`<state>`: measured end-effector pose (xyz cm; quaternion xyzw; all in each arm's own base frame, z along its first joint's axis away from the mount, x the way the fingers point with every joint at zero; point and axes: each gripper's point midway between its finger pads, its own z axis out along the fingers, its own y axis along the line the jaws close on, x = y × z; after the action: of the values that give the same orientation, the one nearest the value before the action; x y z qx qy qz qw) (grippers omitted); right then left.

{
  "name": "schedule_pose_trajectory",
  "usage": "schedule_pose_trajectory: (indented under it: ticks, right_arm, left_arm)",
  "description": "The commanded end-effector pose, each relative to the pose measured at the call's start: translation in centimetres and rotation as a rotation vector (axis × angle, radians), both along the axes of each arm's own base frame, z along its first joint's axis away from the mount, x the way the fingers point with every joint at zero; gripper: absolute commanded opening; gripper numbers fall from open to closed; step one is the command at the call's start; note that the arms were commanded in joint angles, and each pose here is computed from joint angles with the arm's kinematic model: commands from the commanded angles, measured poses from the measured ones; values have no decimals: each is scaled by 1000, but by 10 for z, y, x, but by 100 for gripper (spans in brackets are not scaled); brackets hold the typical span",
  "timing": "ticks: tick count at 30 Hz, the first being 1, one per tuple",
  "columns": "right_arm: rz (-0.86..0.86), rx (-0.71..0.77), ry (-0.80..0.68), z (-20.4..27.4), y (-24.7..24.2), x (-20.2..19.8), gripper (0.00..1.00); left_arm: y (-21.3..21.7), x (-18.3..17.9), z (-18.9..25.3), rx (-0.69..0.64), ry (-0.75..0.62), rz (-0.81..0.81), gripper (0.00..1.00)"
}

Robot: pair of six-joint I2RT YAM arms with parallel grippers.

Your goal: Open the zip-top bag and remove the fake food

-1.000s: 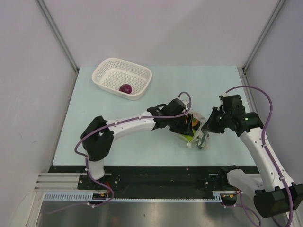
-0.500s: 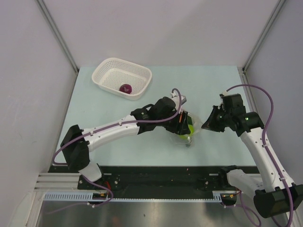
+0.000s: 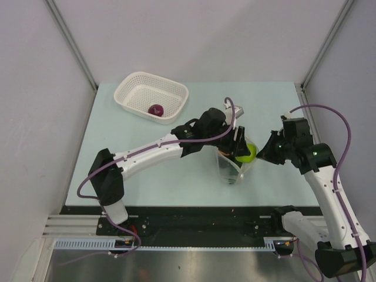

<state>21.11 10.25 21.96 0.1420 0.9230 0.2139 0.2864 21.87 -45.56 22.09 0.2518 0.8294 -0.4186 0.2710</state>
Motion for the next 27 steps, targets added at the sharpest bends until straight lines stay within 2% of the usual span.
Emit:
schedule_pose_trajectory:
  ticks: [1, 5, 13, 16, 19, 23, 27]
  right_arm:
    - [-96, -140, -82, 23, -34, 0, 0]
    - [-130, -178, -108, 30, -44, 1, 0]
    - [-162, -207, -64, 14, -51, -1, 0]
    - [-175, -224, -62, 14, -55, -2, 0]
    - [-181, -238, -62, 15, -60, -1, 0]
    - [-182, -257, -56, 13, -64, -5, 0]
    - [-169, -262, -53, 10, -65, -10, 0]
  left_arm:
    - [-22, -16, 91, -286, -162, -177, 0]
    - [-18, -32, 98, -337, -161, -254, 0]
    - [-22, -69, 145, -546, -142, -486, 0]
    - [-20, -66, 160, -604, -127, -495, 0]
    - [-9, -43, 166, -613, -144, -402, 0]
    - [16, 8, 168, -577, -172, -199, 0]
    - [65, 86, 165, -503, -240, 117, 0]
